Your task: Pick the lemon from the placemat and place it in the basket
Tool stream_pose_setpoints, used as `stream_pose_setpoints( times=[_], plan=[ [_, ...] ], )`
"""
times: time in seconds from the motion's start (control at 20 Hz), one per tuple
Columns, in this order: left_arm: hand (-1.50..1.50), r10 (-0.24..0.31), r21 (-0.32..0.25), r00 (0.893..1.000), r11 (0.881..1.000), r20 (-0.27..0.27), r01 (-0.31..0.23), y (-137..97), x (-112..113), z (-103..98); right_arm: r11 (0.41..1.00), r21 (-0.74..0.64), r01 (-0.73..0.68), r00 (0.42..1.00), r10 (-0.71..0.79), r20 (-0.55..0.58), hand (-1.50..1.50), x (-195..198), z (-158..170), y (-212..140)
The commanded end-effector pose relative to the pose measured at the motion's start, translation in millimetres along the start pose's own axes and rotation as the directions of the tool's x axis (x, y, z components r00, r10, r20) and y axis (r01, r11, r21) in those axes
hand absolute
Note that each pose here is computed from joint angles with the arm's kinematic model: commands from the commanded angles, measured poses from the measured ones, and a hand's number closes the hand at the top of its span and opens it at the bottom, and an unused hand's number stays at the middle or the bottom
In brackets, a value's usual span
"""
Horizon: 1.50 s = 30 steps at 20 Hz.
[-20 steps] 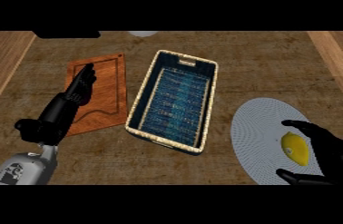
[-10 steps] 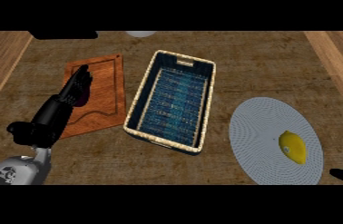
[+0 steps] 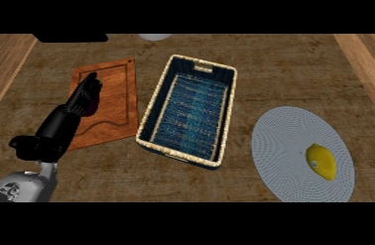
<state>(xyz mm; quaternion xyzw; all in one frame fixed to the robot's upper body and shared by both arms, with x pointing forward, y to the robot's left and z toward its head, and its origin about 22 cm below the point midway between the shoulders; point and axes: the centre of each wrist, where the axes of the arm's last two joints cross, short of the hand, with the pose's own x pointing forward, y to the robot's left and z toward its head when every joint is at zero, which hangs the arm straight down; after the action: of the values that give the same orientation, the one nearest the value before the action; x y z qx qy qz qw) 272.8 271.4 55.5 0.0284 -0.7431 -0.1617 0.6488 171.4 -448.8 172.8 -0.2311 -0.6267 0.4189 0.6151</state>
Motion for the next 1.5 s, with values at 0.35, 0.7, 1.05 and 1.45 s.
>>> stream_pose_setpoints(
  times=[0.35, 0.7, 1.05, 1.45],
  plan=[
    [0.0, 0.005, 0.009, 1.0, 1.0, 0.012, -0.006, -14.2, 5.9, -9.4, 0.996, 0.085, 0.035, 0.998, -0.031, -0.047, -1.5, -22.0, 57.0, -33.2],
    [0.0, 0.005, -0.016, 1.0, 1.0, 0.006, -0.005, 4.5, -6.9, -10.7, 0.994, 0.025, 0.103, 0.994, -0.103, -0.028, -1.5, -51.2, 18.9, 11.6],
    [0.0, -0.007, -0.012, 1.0, 1.0, 0.003, 0.007, -9.6, 2.0, -23.0, 0.988, -0.005, 0.152, 0.988, -0.152, -0.001, -1.5, -64.4, -7.8, 75.3],
    [0.0, -0.001, -0.018, 1.0, 1.0, 0.001, 0.001, 4.9, 12.7, -11.5, 0.99, -0.061, 0.125, 0.992, -0.126, -0.015, -1.5, -82.6, -20.8, 101.0]
  ],
)
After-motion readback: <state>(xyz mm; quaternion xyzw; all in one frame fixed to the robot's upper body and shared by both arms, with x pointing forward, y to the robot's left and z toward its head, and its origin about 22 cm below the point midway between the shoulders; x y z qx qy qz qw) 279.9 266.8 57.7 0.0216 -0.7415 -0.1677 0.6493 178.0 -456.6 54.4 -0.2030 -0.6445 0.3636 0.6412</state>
